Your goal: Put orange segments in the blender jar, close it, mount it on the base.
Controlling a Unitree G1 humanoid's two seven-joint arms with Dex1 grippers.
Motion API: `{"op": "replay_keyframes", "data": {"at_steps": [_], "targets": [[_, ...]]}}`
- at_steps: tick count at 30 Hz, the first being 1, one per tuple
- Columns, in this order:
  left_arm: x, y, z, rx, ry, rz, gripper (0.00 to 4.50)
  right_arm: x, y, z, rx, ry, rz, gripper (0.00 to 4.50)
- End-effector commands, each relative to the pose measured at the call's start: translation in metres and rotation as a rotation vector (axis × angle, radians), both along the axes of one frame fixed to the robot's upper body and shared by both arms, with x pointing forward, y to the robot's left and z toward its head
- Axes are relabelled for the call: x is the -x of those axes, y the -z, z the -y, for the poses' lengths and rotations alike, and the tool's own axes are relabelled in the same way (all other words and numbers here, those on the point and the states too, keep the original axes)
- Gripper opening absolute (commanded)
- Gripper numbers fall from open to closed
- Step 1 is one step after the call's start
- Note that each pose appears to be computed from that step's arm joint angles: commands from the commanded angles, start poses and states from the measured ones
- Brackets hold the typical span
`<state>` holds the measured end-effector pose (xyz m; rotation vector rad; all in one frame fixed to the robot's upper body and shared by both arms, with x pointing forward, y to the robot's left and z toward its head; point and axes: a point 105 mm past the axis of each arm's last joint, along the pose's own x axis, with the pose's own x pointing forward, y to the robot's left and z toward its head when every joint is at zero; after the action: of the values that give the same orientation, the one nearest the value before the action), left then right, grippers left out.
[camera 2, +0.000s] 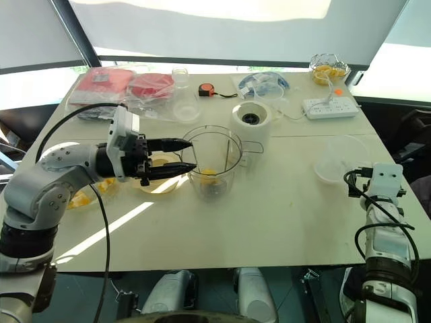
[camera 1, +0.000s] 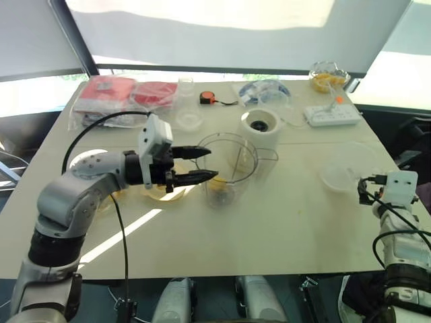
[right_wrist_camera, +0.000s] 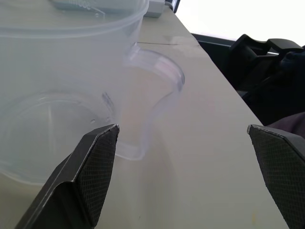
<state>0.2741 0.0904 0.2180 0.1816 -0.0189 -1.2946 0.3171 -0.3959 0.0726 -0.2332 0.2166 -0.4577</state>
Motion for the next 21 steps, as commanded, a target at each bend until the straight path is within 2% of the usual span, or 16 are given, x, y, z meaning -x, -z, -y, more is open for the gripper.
{"op": "replay_keyframes", "data": {"at_steps": [1,10,21], "targets": [[0.004,-0.011,0.003,-0.006,0.011,0.057,2.77,-0.007,-0.015,0.008,0.057,0.019,0.036,4.5],[0.004,-0.013,0.003,-0.013,-0.009,0.07,2.77,-0.015,-0.006,0.017,0.101,0.085,-0.003,4.5],[0.004,-0.015,0.001,-0.021,-0.023,0.074,2.77,-0.024,-0.008,0.012,0.083,0.069,0.042,4.5]]}}
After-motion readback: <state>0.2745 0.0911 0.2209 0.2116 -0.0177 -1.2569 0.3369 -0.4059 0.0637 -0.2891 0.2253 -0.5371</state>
